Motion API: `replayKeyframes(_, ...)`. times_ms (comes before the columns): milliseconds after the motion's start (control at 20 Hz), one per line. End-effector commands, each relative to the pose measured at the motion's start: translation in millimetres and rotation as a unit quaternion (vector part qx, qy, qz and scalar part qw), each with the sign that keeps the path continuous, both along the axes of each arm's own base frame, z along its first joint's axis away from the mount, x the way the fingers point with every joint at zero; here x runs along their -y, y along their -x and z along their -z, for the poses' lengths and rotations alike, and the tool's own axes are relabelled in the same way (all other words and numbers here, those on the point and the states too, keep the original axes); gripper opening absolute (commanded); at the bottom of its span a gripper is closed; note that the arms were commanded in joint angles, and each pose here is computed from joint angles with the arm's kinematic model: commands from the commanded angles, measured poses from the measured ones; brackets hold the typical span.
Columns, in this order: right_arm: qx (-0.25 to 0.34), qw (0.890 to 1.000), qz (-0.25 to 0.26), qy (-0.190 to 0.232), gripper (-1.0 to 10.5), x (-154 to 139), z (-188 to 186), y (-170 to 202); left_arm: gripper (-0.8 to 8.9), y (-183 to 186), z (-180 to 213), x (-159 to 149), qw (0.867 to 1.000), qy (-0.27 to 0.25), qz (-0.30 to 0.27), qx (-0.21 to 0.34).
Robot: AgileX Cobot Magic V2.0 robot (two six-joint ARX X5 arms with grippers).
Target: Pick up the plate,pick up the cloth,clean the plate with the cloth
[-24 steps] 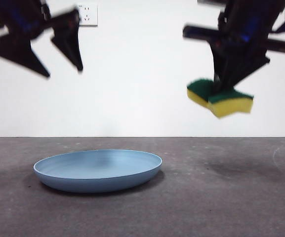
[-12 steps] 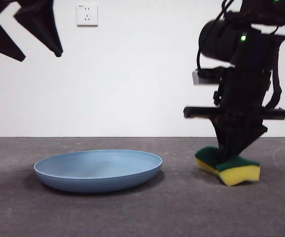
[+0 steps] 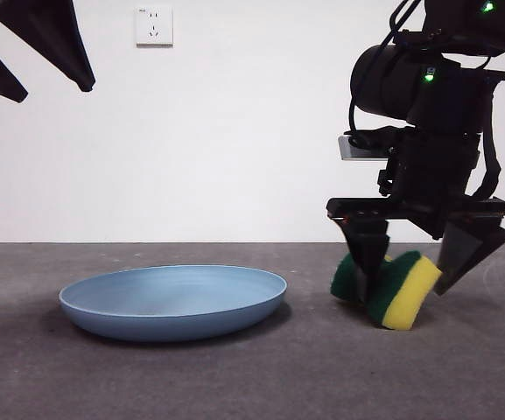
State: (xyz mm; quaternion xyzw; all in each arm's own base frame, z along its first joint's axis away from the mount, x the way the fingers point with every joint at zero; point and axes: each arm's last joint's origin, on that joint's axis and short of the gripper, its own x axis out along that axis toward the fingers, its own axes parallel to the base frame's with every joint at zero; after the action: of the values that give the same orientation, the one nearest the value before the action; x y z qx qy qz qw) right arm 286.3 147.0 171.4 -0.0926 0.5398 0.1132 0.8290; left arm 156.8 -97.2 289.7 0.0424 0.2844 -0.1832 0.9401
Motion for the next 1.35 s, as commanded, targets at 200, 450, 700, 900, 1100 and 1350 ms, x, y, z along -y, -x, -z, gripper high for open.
replayKeyframes(200,-0.007,1.000,-0.003,0.005,6.6,1,4,1,4.08,1,4,0,1.000,-0.003,-0.001,-0.007)
replayKeyframes(450,0.017,1.000,-0.001,-0.005,6.6,3,-12,5,4.08,1,4,0,1.000,-0.005,0.000,-0.008)
replayKeyframes(700,0.056,0.998,0.014,0.008,6.6,12,-34,10,4.08,1,4,0,1.000,-0.005,0.000,-0.009)
replayKeyframes(900,0.031,0.998,0.037,0.033,6.6,28,-31,8,4.08,1,4,0,1.000,-0.005,0.000,-0.009)
replayKeyframes(1100,0.020,0.998,0.050,0.035,6.6,37,-30,7,4.08,1,5,0,1.000,-0.008,0.000,-0.014)
replayKeyframes(1350,0.014,0.999,0.018,-0.038,5.3,34,-44,14,4.02,2,6,0,1.000,-0.011,0.000,-0.017)
